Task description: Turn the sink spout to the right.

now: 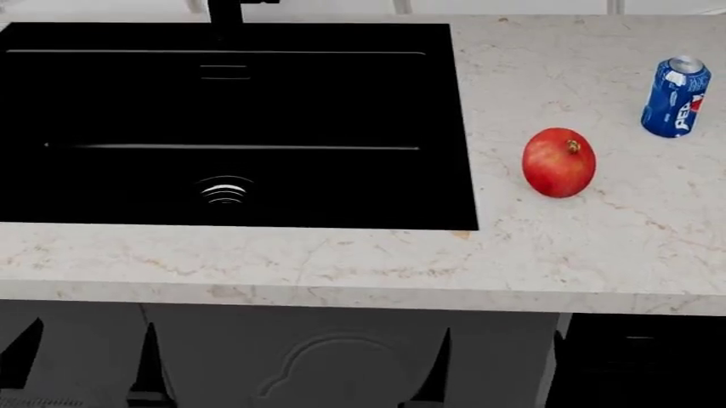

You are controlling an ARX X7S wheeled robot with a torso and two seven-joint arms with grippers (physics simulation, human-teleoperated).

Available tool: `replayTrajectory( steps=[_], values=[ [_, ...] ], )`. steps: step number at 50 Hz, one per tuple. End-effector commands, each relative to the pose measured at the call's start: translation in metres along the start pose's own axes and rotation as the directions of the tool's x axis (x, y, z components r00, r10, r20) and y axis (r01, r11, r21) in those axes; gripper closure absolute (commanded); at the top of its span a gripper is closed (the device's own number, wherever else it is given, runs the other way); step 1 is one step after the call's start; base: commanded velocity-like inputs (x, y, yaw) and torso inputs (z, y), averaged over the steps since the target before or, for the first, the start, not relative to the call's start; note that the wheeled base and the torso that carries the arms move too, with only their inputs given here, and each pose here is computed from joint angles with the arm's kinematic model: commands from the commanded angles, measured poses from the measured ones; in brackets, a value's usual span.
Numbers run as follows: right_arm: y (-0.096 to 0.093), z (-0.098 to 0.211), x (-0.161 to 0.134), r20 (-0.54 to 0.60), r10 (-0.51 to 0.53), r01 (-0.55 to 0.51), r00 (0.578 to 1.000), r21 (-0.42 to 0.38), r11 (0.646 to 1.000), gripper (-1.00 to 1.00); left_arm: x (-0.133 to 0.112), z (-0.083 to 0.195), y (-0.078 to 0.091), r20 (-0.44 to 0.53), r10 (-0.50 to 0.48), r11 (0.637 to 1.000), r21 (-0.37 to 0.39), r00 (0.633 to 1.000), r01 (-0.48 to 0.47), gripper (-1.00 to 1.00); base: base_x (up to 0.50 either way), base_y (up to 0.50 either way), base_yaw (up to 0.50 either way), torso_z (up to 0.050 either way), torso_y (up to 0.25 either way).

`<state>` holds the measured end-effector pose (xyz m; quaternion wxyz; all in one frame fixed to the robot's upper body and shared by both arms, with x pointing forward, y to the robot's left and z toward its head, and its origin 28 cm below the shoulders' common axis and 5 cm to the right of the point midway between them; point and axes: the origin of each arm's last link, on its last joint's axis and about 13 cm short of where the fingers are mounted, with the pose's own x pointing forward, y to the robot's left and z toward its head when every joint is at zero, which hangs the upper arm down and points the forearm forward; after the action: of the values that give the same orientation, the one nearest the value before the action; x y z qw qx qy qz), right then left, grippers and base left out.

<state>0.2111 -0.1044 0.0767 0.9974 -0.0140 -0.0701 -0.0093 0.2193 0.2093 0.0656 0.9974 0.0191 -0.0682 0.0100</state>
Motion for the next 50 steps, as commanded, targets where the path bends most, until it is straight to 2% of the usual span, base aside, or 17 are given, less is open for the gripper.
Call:
replayTrajectory(
  steps=[1, 18, 26, 50],
  values=[
    [-0.008, 0.028, 0.006, 0.068, -0.02, 0.022, 0.998, -0.02, 1.0, -1.0, 0.012, 0.037, 0.005, 0.095, 0.022, 1.0, 0.006, 0.995, -0.022, -1.0, 0.0, 0.0, 0.0, 0.0, 0.0],
    [-0.023, 0.052, 0.011, 0.13, -0.071, 0.078, 0.989, -0.054, 0.995, -1.0, 0.03, 0.078, 0.024, 0.199, 0.1, 0.995, 0.006, 0.975, -0.104, -1.0, 0.0, 0.0, 0.0, 0.0, 0.0],
    [-0.028, 0.06, 0.011, 0.149, -0.088, 0.099, 0.985, -0.066, 0.993, -1.0, 0.031, 0.085, 0.032, 0.207, 0.154, 0.988, -0.009, 0.966, -0.156, -1.0, 0.0, 0.0, 0.0, 0.0, 0.0],
    [-0.038, 0.08, 0.023, 0.186, -0.113, 0.134, 0.976, -0.104, 0.986, -1.0, 0.032, 0.096, 0.038, 0.229, 0.178, 0.984, -0.015, 0.957, -0.179, -1.0, 0.0, 0.0, 0.0, 0.0, 0.0]
  ],
)
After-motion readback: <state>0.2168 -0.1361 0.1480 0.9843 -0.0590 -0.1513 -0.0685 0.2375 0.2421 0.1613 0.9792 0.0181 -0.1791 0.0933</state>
